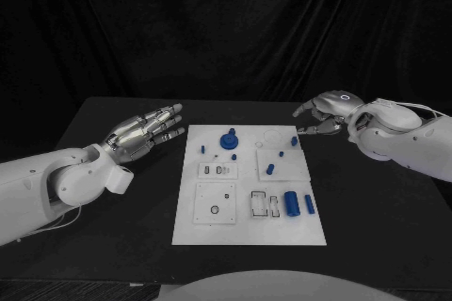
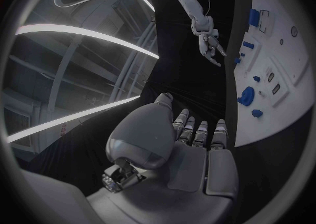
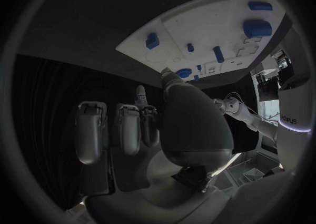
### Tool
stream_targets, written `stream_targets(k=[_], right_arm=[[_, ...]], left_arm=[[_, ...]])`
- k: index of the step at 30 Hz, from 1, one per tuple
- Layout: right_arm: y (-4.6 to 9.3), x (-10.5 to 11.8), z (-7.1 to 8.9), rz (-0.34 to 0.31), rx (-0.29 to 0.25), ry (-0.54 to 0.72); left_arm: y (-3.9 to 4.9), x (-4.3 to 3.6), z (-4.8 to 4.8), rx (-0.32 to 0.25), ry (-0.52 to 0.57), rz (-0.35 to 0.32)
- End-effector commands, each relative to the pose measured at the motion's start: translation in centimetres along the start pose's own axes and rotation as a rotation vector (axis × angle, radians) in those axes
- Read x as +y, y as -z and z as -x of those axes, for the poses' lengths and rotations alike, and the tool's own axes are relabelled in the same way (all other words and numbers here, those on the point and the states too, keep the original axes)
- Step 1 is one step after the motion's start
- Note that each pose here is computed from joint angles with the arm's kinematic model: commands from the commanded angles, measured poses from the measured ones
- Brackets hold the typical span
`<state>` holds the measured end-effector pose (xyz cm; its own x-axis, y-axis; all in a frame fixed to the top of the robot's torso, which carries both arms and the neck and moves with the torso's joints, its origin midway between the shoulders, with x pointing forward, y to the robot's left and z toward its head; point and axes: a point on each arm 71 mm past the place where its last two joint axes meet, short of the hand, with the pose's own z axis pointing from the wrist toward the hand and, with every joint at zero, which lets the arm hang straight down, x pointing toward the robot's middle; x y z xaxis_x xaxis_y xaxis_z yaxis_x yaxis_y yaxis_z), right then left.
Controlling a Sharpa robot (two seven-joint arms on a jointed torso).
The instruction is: Assemble the parts on the task board
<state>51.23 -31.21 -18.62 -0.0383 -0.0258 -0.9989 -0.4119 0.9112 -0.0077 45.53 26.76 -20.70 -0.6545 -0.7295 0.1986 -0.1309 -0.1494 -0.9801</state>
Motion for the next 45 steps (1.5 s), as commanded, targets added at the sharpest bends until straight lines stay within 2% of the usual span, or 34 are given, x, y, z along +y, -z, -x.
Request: stream_targets(k=[1, 12, 27, 38, 45], right_arm=[[0.1, -0.2, -0.4, -0.027, 0.008, -0.001], [0.4, -0.1, -2.2, -0.047, 0.060, -0.010], [-0.1, 0.4, -3.4, -0.054, 0.061, -0.013], [-0.3, 0.5, -4.4, -0.076, 0.089, -0.016], [-0.2, 0.5, -5.0, -0.082, 0.102, -0.017]], left_arm=[[-0.04, -0.08, -0.19, 0.017, 0.015, -0.025], [-0.02, 0.16, -0.16, 0.021, 0.020, -0.019], [0.16, 0.42, -0.10, 0.024, 0.027, -0.013], [0.19, 0.55, -0.49, 0.038, 0.036, -0.009], [0.28, 0.56, -0.40, 0.035, 0.036, -0.008]])
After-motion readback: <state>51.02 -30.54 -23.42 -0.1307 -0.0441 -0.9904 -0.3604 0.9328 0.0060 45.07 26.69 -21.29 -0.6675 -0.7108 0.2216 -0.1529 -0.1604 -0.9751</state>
